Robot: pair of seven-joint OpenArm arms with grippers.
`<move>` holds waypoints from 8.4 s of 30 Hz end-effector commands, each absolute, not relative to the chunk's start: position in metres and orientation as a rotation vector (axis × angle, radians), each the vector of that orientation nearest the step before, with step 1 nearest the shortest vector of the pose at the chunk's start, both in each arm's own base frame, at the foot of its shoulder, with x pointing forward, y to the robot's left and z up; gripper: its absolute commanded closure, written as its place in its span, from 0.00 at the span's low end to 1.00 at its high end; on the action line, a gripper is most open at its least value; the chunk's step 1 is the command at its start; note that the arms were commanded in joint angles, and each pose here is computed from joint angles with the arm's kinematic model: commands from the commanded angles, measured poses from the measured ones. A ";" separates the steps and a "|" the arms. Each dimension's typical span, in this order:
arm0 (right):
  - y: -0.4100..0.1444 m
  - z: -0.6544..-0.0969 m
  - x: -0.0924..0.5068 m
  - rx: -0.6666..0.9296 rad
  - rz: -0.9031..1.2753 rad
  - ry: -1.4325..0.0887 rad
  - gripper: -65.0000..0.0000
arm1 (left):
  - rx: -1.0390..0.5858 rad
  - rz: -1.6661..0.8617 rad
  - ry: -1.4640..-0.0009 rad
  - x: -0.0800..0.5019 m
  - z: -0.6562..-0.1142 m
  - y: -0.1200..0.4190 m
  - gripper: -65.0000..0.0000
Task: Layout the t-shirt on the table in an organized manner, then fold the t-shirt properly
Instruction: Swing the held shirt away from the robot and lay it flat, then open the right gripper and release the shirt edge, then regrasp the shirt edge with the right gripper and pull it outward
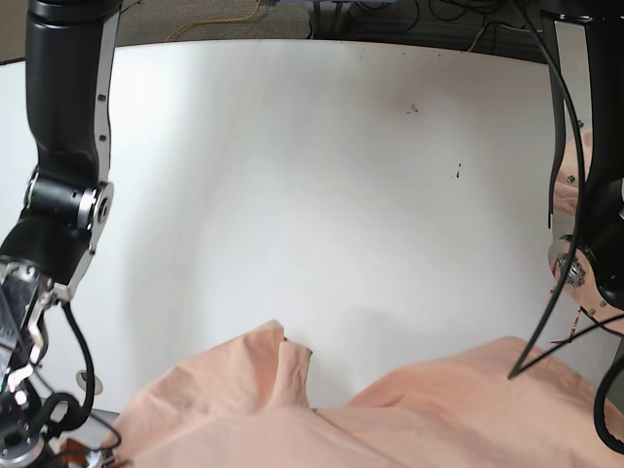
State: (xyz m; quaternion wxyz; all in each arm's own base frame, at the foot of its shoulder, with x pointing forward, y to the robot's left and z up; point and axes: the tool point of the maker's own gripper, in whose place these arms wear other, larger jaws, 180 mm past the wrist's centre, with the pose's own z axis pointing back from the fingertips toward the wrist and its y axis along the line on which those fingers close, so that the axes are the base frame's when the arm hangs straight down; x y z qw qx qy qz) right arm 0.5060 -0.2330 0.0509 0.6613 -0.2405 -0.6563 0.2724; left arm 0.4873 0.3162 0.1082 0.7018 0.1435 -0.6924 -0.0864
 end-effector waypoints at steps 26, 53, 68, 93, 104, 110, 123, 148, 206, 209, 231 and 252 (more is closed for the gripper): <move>-0.278 -0.195 0.365 -0.482 0.349 -1.054 1.00 | 0.445 -0.322 -1.028 0.389 -0.163 0.310 1.00; -0.244 -0.350 0.240 -0.251 0.269 -0.674 1.00 | 0.396 -0.201 -0.563 0.232 -0.317 0.352 1.00; -0.217 -0.383 0.198 -0.160 0.226 -0.576 0.50 | 0.407 -0.222 -0.518 0.220 -0.323 0.357 0.85; -0.189 -0.367 0.211 0.071 0.129 -0.743 0.29 | 0.417 -0.210 -0.574 0.239 -0.310 0.357 0.41; -0.168 -0.366 0.195 0.227 0.085 -0.774 0.29 | 0.418 -0.211 -0.575 0.239 -0.309 0.357 0.41; -0.172 -0.362 0.195 0.240 0.091 -0.787 0.29 | 0.418 -0.211 -0.575 0.239 -0.309 0.357 0.41; -0.232 -0.368 0.242 0.148 0.090 -0.799 0.29 | 0.406 -0.227 -0.575 0.241 -0.312 0.351 0.41; -0.204 -0.369 0.227 0.327 0.077 -0.777 0.29 | 0.398 -0.249 -0.575 0.245 -0.313 0.345 0.41; -0.166 -0.391 0.220 0.423 0.126 -0.701 1.00 | 0.400 -0.246 -0.576 0.245 -0.313 0.346 0.72; -0.176 -0.375 0.224 0.381 0.136 -0.742 1.00 | 0.401 -0.247 -0.576 0.245 -0.312 0.346 0.89; -0.196 -0.325 0.250 0.259 0.229 -0.864 1.00 | 0.408 -0.237 -0.602 0.253 -0.304 0.348 1.00; -0.224 -0.297 0.269 0.166 0.259 -0.931 1.00 | 0.354 -0.123 -0.579 0.235 -0.322 0.344 0.32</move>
